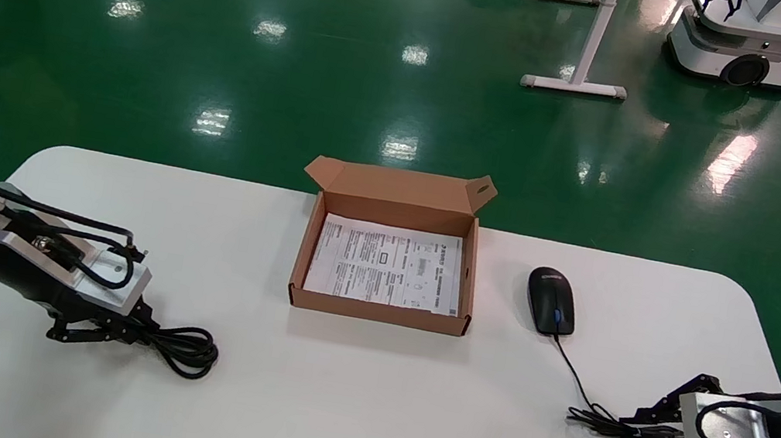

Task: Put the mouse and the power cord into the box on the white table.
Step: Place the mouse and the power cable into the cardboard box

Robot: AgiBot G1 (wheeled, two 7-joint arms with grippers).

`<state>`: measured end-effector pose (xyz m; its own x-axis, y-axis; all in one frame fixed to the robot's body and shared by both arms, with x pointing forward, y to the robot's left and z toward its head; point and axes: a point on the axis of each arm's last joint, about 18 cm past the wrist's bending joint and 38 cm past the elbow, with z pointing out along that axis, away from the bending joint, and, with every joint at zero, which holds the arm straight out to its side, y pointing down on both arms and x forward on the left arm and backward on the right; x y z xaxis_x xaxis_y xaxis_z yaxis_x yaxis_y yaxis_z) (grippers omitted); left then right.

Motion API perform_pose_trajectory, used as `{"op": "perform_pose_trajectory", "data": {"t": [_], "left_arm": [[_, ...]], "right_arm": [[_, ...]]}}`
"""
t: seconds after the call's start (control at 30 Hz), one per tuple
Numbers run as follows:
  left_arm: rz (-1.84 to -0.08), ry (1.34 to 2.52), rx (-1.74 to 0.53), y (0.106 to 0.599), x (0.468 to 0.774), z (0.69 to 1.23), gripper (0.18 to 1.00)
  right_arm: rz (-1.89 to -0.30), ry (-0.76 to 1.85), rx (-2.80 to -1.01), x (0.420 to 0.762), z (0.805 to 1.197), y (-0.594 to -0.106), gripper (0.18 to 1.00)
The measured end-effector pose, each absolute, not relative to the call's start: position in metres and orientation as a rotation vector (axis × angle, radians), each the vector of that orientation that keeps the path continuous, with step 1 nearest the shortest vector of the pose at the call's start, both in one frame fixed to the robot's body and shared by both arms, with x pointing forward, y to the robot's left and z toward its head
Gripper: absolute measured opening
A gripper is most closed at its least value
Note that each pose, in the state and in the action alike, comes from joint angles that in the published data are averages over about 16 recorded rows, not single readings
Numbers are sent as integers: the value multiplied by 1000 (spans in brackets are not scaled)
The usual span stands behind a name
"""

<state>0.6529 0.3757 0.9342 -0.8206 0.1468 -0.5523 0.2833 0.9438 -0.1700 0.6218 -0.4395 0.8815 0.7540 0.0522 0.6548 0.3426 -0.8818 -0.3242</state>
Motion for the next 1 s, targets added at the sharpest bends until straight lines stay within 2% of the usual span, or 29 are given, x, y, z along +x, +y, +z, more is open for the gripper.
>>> {"op": "perform_pose_trajectory", "data": {"t": [0.2, 0.4, 0.57, 0.77, 1.0], "left_arm": [[-434, 2490, 247, 373, 652, 949, 277], [-591, 2371, 181, 370, 647, 987, 239], [-708, 2207, 153, 367, 641, 1043, 230], [-762, 1971, 180, 356, 632, 1124, 230], [-790, 1705, 227, 331, 619, 1213, 229]], "right_arm": [[-960, -292, -2498, 623, 893, -440, 269], [-1066, -281, -2409, 628, 937, -434, 232], [-1211, -295, -2278, 633, 1000, -420, 224], [-1363, -359, -2104, 635, 1079, -387, 222], [-1436, -494, -1989, 642, 1127, -334, 222]]}}
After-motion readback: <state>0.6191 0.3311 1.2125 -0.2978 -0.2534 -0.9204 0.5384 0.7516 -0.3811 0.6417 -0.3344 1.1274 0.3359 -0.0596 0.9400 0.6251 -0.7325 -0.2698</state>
